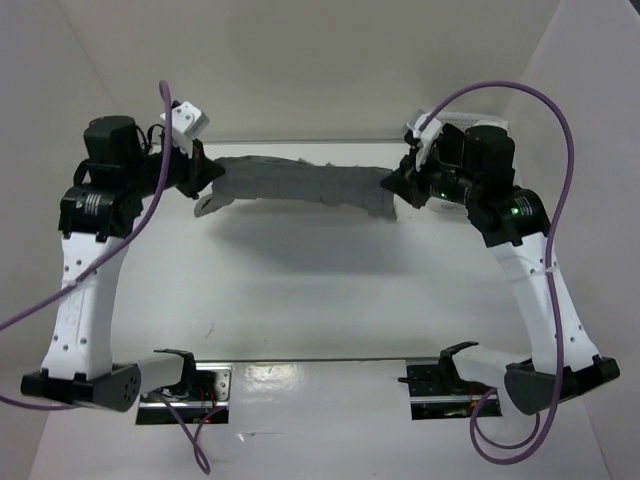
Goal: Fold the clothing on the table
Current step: Flatten the skirt out
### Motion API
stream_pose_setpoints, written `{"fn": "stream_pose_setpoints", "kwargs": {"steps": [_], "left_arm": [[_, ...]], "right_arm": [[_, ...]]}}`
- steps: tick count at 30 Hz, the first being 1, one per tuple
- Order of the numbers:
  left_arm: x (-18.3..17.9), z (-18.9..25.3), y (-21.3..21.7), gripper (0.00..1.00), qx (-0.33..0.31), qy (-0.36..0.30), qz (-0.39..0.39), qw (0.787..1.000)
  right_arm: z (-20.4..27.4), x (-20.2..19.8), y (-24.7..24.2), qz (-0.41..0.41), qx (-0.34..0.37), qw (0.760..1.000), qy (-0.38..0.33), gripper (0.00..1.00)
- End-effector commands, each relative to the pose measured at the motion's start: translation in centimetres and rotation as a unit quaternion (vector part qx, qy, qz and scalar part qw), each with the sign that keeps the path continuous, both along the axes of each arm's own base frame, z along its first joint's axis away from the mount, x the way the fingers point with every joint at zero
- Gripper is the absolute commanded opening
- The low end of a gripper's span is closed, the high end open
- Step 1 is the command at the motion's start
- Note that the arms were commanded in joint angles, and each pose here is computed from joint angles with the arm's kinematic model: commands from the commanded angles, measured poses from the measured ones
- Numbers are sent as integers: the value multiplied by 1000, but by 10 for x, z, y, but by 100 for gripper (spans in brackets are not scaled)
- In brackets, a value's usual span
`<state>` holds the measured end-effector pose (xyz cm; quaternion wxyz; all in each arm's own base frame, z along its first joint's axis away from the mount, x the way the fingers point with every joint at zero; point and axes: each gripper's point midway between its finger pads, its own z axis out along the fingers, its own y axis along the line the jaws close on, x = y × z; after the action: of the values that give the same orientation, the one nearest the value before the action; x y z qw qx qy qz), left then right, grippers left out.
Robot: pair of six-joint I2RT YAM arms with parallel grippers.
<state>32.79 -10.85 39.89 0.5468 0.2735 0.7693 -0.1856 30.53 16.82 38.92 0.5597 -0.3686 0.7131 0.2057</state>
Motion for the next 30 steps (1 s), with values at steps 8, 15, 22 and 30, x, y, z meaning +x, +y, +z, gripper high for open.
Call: {"fn": "stream_pose_setpoints", "kwargs": {"steps": [8,15,22,30], "left_arm": [[-84,23,17,6,47,-77,-11,996],[-73,-20,12,8,45,-10,-36,998],[4,-138,20,7,54,149,-10,987],[86,-256,28,7,57,279,32,958]], "right_arm": [[-19,-74,-19,77,-36,996,13,0],[-42,-53,-17,75,-37,995,54,0],[-138,16,-11,35,-46,983,172,0],[-233,107,-10,-34,-92,968,232,0]]}}
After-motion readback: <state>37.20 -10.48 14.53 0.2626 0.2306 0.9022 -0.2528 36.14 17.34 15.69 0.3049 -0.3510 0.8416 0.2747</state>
